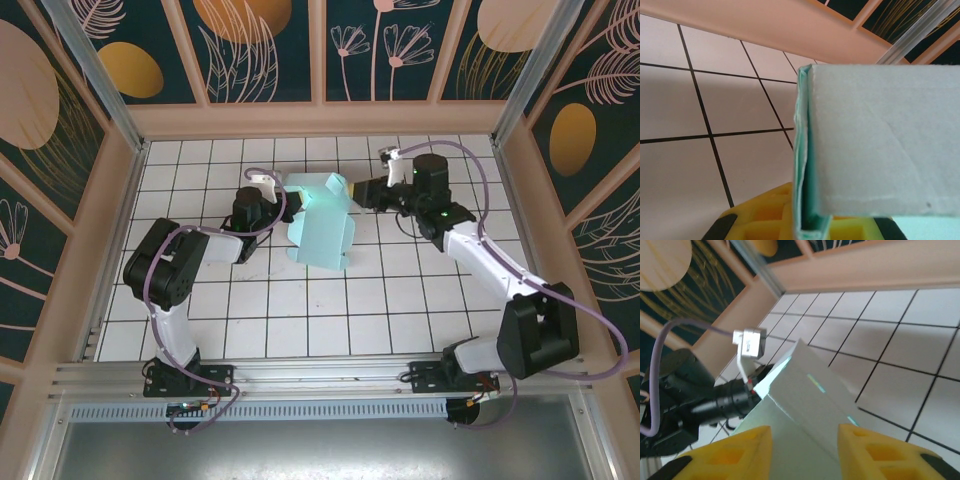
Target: Fold the paper box
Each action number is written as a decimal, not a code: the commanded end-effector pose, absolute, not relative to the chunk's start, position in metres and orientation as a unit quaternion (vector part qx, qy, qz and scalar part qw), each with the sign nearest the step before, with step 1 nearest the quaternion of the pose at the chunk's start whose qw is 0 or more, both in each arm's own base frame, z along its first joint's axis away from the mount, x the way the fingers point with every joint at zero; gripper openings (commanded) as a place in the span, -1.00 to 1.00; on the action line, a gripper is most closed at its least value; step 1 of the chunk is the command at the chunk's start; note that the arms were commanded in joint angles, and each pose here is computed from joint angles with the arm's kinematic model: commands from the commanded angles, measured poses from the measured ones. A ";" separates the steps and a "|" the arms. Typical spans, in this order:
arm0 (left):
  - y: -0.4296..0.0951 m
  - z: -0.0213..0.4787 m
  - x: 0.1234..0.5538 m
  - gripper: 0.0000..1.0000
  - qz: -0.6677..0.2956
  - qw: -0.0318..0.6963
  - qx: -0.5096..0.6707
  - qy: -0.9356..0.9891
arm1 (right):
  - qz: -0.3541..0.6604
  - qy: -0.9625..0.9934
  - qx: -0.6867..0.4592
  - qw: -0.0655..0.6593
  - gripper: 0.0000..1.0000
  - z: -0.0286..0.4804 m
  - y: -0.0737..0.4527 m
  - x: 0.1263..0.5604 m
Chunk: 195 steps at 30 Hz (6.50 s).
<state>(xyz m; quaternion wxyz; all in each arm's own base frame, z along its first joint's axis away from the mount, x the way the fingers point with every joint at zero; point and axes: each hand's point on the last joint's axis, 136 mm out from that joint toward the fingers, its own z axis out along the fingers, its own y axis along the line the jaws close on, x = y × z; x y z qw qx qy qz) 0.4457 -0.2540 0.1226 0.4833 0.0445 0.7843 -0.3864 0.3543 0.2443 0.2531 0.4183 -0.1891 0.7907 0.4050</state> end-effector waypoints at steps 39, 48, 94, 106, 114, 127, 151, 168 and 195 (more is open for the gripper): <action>-0.268 0.154 0.448 -1.00 -0.420 0.495 0.075 0.757 | 0.043 0.835 -0.250 0.489 -0.46 0.211 0.277 0.396; -0.271 0.153 0.447 -1.00 -0.425 0.490 0.080 0.757 | -0.019 0.832 -0.241 0.499 -0.61 0.203 0.276 0.404; -0.273 0.156 0.446 -1.00 -0.430 0.486 0.084 0.756 | -0.207 0.812 -0.226 0.496 -0.76 0.175 0.263 0.425; -0.274 0.155 0.447 -1.00 -0.431 0.485 0.083 0.756 | -0.236 0.805 -0.207 0.503 -0.54 0.174 0.258 0.427; -0.273 0.153 0.446 -1.00 -0.432 0.483 0.082 0.757 | -0.260 0.802 -0.205 0.498 -1.00 0.168 0.253 0.429; -0.275 0.150 0.449 -1.00 -0.436 0.476 0.077 0.760 | -0.277 0.795 -0.173 0.510 -1.00 0.173 0.248 0.431; -0.272 0.143 0.457 -1.00 -0.421 0.469 0.057 0.774 | -0.054 0.801 -0.177 0.570 0.97 0.235 0.275 0.400; -0.234 0.127 0.477 -1.00 -0.344 0.412 -0.122 0.835 | 0.241 0.770 -0.053 0.589 0.88 0.298 0.218 0.384; -0.195 0.101 0.444 -1.00 -0.111 0.237 0.064 0.963 | 0.160 0.814 -0.063 0.555 0.88 0.265 0.196 0.398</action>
